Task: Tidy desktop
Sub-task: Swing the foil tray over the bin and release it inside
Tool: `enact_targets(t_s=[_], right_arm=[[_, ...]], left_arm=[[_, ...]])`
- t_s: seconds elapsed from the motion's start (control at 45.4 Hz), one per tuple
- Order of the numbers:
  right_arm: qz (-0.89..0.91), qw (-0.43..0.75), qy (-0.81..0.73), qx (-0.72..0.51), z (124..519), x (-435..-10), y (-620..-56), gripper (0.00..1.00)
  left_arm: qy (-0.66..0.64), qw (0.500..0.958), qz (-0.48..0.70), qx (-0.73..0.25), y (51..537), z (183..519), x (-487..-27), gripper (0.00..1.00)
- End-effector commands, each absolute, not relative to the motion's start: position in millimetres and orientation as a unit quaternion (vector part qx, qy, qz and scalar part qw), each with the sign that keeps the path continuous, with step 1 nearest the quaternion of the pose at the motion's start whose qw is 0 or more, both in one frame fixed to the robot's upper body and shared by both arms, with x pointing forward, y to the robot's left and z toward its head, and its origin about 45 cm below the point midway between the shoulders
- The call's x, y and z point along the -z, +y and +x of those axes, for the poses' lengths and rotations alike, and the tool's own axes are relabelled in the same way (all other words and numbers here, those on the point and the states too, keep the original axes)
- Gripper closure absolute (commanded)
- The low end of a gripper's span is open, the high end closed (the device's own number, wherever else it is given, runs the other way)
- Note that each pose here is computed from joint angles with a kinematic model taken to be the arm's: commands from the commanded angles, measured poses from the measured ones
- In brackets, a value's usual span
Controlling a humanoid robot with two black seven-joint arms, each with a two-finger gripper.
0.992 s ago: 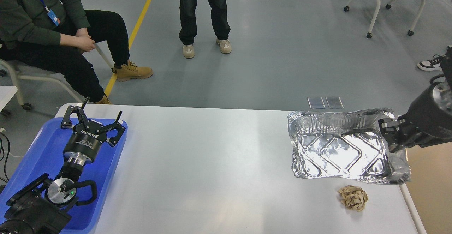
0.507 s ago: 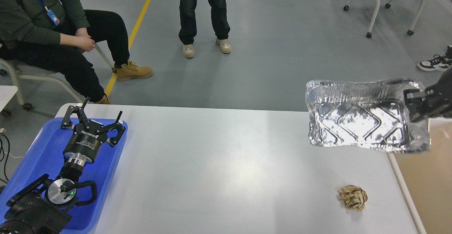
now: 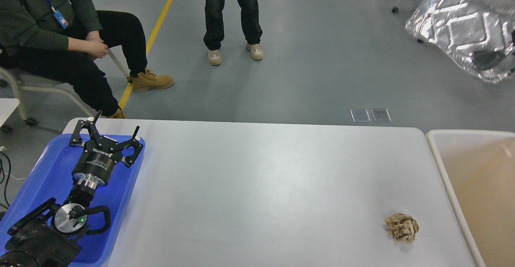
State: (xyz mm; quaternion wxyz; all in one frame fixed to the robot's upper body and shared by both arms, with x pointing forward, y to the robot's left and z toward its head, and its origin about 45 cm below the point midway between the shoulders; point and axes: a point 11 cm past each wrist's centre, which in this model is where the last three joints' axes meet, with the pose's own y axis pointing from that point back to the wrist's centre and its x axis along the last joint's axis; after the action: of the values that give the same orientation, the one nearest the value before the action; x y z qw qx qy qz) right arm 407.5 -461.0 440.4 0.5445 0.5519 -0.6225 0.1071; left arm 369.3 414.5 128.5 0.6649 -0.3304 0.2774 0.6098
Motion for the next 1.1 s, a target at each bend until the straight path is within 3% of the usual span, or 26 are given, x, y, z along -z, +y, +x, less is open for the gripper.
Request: enact_targets(t_s=[0.0, 0.176, 0.397, 1.08], right_arm=[[0.394, 0.482, -0.781, -0.052, 405.3, -392.2, -560.9, 1.00], [0.322, 0.497, -0.806, -0.023, 377.5, -340.7, -626.4, 1.00], [0.286, 0.491, -0.822, 0.033, 336.8, -279.3, -667.9, 1.00], [0.309, 0.447, -0.814, 0.206, 276.4, -114.2, -623.0, 1.00]], left_arm=[[0.277, 0.666, -0.330, -0.609, 414.3, 369.8, -129.0, 0.01], [0.277, 0.667, -0.329, -0.609, 413.7, 370.2, -129.2, 0.01], [0.276, 0.667, -0.329, -0.609, 414.1, 370.7, -130.0, 0.01], [0.276, 0.667, -0.329, -0.609, 414.1, 370.7, -130.0, 0.01]])
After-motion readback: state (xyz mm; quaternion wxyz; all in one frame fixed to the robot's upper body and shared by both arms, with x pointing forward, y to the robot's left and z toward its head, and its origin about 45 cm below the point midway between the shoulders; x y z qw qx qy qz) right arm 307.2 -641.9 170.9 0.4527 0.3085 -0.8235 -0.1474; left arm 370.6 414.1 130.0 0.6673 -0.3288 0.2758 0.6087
